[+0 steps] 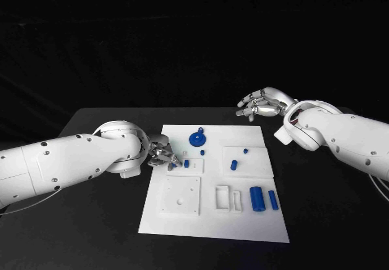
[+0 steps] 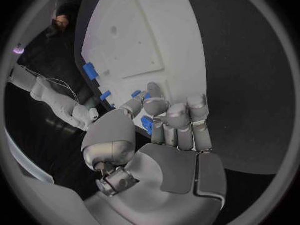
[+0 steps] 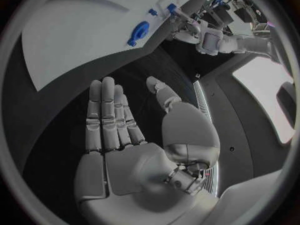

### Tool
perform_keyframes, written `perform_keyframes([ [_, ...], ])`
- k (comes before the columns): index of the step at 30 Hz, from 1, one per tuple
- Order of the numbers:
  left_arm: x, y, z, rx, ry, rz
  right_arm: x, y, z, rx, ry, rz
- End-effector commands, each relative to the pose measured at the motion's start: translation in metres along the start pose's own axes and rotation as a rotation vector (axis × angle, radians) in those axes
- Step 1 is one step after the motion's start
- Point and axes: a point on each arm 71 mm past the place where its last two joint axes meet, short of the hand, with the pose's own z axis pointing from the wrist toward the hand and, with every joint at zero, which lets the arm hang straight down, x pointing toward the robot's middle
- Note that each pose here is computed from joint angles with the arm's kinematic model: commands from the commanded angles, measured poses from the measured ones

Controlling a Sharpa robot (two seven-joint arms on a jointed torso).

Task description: Assemble the parts on the task board

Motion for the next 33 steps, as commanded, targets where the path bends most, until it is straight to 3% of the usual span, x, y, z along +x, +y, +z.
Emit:
perform_keyframes([
  [1, 0.0017, 0.004, 0.0015, -0.016, -0.006, 0.01, 0.0015, 0.001, 0.0002, -0.011, 0.013, 0.004],
  [9, 0.0007, 0.0067, 0.002, -0.021, 0.001, 0.012, 0.0021, 0.0009, 0.0004, -0.011, 0.014, 0.005],
  [16, 0.0039, 0.0078, 0.0023, -0.032, 0.052, 0.03, 0.0016, 0.0004, 0.0, -0.009, 0.013, 0.004],
  [33, 0.0081, 0.0059, 0.0022, -0.029, 0.106, 0.052, 0.0015, 0.0003, -0.0002, -0.009, 0.013, 0.004],
])
